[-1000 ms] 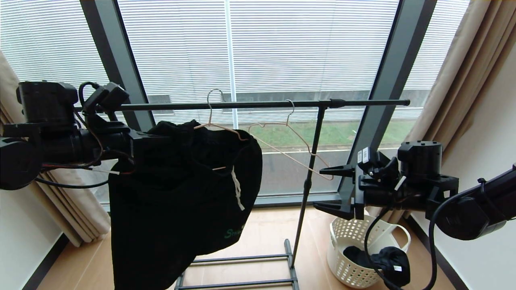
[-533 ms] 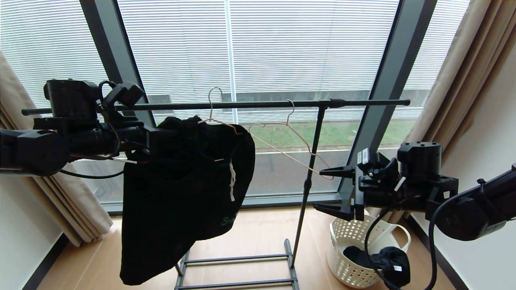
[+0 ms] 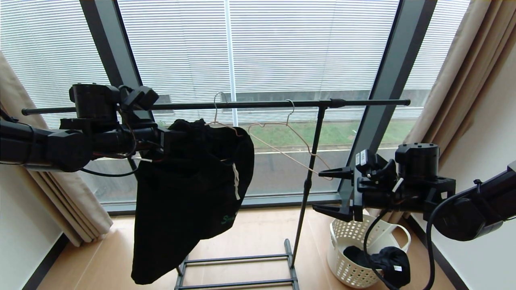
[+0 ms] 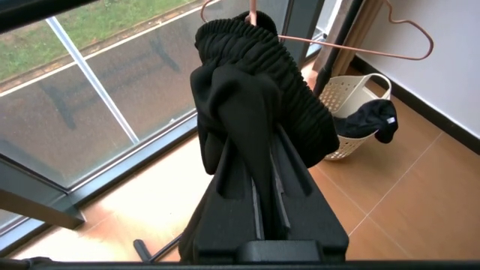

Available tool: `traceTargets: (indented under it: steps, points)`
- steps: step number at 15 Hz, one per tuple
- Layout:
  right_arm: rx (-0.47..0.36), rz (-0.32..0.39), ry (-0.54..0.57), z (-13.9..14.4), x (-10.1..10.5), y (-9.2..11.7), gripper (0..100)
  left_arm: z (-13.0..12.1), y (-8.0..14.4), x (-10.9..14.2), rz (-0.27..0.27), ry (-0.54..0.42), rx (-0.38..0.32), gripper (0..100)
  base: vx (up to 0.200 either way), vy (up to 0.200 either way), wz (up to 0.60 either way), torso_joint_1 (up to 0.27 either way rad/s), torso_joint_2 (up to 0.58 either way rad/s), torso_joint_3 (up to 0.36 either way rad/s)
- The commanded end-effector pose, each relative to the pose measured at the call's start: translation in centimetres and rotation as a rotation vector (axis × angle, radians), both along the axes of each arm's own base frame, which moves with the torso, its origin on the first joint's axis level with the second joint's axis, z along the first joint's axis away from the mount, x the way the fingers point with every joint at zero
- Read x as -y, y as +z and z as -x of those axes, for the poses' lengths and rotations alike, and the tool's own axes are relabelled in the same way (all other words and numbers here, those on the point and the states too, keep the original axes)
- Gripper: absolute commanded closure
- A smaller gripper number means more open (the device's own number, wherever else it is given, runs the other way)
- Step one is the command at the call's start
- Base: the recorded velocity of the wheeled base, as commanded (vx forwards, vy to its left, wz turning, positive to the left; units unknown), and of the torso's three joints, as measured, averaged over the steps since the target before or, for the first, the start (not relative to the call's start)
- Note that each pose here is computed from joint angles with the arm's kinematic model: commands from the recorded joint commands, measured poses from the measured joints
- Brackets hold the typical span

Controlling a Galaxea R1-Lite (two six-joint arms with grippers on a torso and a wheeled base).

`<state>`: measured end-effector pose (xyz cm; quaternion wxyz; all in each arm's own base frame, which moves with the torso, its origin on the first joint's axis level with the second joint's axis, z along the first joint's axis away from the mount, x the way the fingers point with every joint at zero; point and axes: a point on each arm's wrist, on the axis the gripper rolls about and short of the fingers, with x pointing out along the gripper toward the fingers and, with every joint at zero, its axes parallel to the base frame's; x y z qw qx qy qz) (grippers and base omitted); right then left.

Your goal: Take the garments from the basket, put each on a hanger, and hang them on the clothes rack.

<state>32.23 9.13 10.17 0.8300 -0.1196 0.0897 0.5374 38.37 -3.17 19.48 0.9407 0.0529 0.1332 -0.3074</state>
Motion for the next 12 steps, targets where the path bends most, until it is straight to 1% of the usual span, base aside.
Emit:
traceTargets:
  steps: [1,4,6,9,12]
  points:
    - [-0.002,0.001,0.001,0.0,0.0,-0.1,0,-0.4,-0.3,0.0,0.000,0.001,-0.005,100,0.000,0.000,0.00,0.000,0.00,0.000]
    - [-0.005,0.002,0.001,0.0,0.0,-0.2,0,-0.5,-0.5,0.0,0.016,0.004,-0.020,100,0.000,0.000,0.00,0.000,0.00,0.000]
    - [-0.011,0.004,0.001,-0.1,0.0,-0.4,0,-0.6,-0.9,0.0,0.017,0.006,-0.030,100,0.000,0.000,0.00,0.000,0.00,0.000]
    - [-0.012,0.004,0.001,-0.1,0.0,-0.5,0,-0.7,-1.0,0.0,0.017,0.006,-0.025,100,0.000,0.000,0.00,0.000,0.00,0.000]
    - [0.000,0.001,0.003,-0.2,-0.1,-0.7,0,-0.9,-1.4,0.1,0.018,0.005,-0.032,100,0.000,0.000,0.00,0.000,0.00,0.000]
